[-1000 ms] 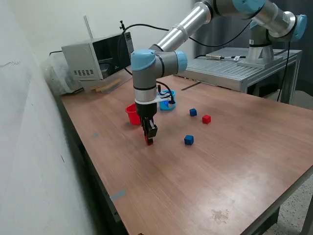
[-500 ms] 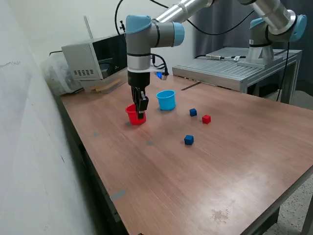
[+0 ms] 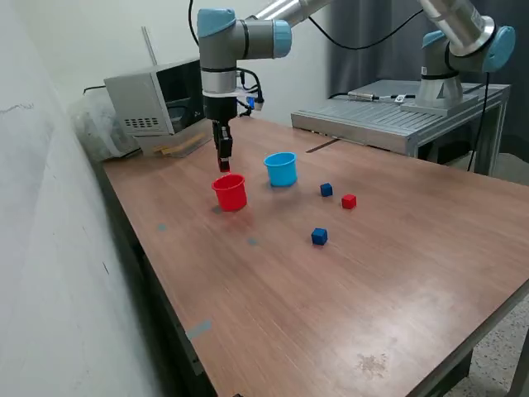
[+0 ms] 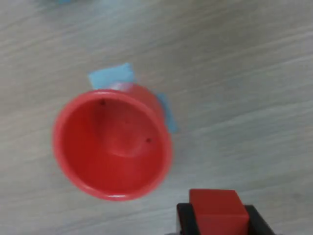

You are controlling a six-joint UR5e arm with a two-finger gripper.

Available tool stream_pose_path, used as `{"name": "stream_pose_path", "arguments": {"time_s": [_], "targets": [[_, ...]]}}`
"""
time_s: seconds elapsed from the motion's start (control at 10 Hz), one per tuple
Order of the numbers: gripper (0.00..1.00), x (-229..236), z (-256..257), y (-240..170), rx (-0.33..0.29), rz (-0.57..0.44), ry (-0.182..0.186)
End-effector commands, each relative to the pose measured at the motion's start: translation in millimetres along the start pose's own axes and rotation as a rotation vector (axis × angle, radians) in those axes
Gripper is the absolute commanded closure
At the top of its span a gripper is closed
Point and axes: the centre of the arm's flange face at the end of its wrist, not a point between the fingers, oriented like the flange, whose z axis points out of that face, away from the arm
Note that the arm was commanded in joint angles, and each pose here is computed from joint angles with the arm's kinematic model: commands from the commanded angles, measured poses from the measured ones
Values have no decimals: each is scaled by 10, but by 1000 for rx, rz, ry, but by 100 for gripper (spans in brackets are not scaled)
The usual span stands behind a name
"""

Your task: Place red objects in the red bin, and blue objects in the blue bin.

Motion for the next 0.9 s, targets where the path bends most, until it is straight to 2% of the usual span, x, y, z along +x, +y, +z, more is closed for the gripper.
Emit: {"name": "stream_pose_path", "arguments": {"time_s": [0.0, 0.6, 0.8], "targets": [[100, -436, 120, 26, 29, 48, -14], [100, -620, 453, -89, 86, 49, -24], [100, -631, 441, -61, 69, 52, -23]]}}
